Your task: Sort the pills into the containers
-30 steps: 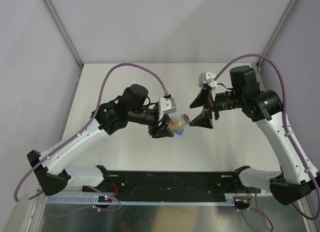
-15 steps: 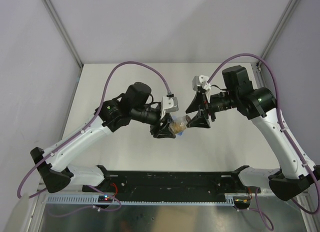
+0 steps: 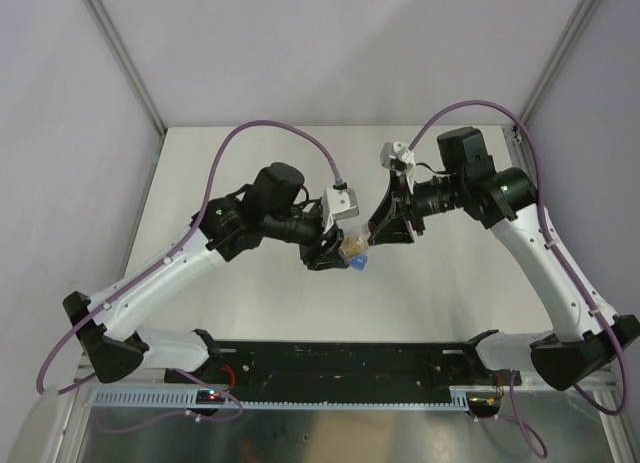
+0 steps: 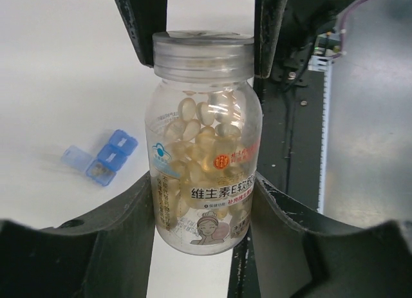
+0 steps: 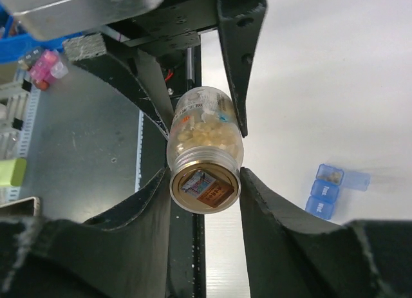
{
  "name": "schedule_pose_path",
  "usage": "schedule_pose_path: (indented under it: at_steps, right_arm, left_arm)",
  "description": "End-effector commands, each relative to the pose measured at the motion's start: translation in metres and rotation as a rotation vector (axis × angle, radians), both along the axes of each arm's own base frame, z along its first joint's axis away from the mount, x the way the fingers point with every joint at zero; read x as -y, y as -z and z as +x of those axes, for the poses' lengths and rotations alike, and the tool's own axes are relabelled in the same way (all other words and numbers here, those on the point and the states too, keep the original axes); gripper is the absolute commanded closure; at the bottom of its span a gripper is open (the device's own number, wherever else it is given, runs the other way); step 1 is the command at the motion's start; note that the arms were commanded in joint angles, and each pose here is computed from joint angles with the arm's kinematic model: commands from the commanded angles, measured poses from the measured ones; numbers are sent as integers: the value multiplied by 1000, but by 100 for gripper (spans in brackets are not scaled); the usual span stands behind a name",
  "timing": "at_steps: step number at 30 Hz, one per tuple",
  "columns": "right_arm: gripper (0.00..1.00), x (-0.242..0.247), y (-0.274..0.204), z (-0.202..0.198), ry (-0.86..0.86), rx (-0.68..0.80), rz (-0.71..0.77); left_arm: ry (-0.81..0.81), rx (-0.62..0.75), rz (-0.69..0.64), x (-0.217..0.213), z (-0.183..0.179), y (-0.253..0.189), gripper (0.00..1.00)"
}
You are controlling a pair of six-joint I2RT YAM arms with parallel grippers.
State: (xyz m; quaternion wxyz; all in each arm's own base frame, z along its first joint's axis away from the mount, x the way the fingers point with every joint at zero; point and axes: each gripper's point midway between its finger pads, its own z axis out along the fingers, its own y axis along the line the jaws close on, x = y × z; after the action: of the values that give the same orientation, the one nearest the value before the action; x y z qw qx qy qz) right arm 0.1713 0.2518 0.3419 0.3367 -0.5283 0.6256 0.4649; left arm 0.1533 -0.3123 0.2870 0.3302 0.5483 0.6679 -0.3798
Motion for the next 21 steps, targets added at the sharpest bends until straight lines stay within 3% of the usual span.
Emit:
schedule_pose_path:
  at_steps: [1,9,21]
  right_arm:
    - [91,-5,-3,20,49,-113,54]
    - [94,-8,11,58,147,-350,75]
    - [92,-22,52,87,186,-597,35]
  left_arm:
    - [-172,140,-14,0,38,-26,100]
    - [-385,333,103,-9,70,-18,100]
    - [-559,544,261,-15,91,4,100]
